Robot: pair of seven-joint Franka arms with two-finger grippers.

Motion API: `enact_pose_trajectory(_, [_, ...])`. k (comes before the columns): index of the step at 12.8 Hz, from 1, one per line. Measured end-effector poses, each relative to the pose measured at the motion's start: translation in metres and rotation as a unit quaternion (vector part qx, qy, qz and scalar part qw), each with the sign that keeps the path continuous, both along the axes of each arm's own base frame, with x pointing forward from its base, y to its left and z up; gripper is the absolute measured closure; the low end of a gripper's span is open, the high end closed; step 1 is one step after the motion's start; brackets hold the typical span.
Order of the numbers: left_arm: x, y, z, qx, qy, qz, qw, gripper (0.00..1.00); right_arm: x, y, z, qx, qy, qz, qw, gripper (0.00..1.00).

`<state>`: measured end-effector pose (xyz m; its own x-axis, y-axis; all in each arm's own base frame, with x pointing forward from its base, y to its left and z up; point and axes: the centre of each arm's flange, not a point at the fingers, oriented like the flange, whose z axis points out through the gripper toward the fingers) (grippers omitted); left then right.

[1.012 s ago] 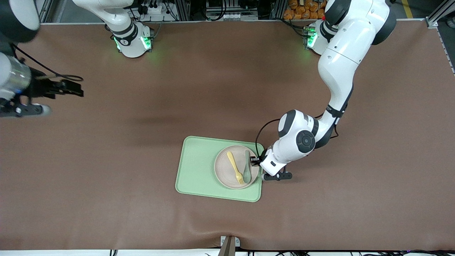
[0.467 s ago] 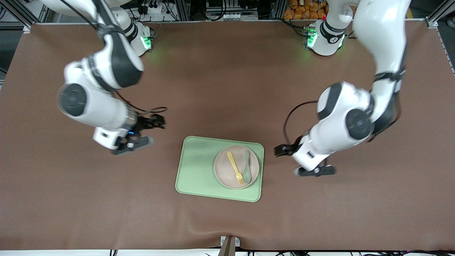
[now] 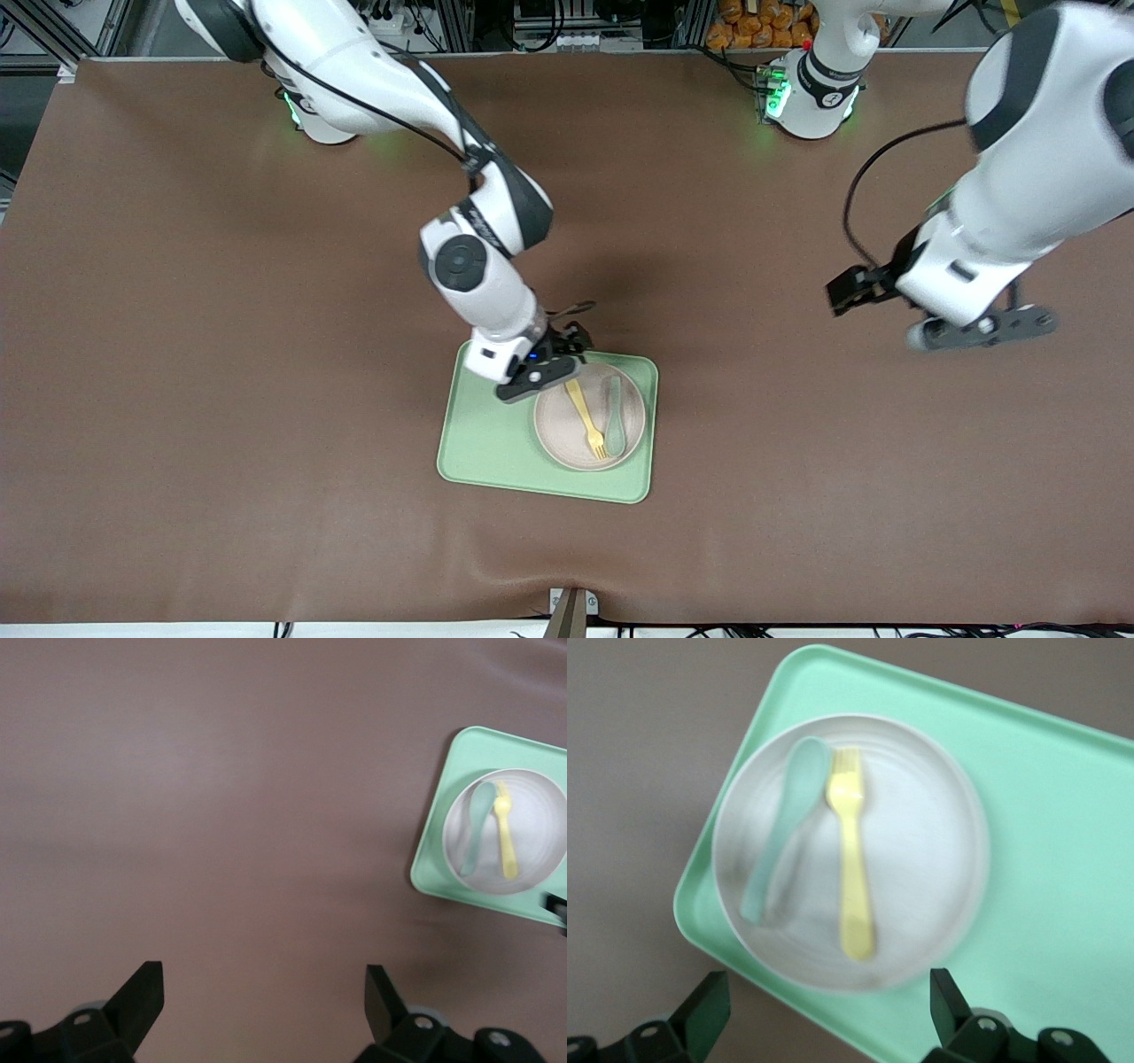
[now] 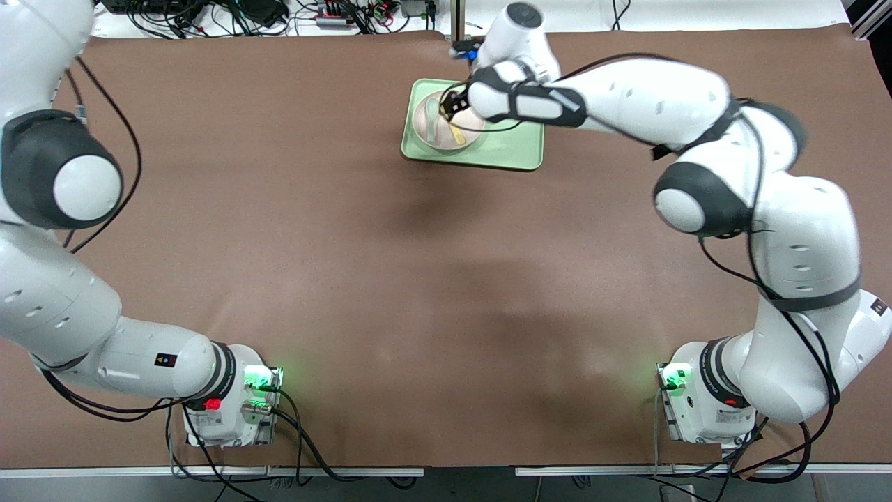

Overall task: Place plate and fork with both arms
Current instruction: 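Lower the right gripper and grasp the yellow fork on the plate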

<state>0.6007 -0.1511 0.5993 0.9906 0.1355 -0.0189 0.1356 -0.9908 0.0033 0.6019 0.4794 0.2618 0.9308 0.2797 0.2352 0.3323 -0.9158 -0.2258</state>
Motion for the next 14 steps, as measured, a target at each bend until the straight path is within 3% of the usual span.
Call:
enact_pose_trajectory(2, [-0.020,0.019,0.030,0.004,0.001,0.013,1.000,0.00,0.008,0.007,-0.035,-0.011,-0.033,0.004,0.999,0.00])
enact_pose_trajectory(7, [-0.037,0.036,0.050,0.006,-0.006,0.026,1.000,0.00,0.016,0.005,-0.050,-0.042,-0.062,0.026,0.997,0.00])
enact_pose_trajectory(14, [-0.032,0.059,0.047,0.007,-0.003,0.046,0.999,0.00,-0.001,0.019,-0.073,-0.058,-0.056,0.031,0.996,0.00])
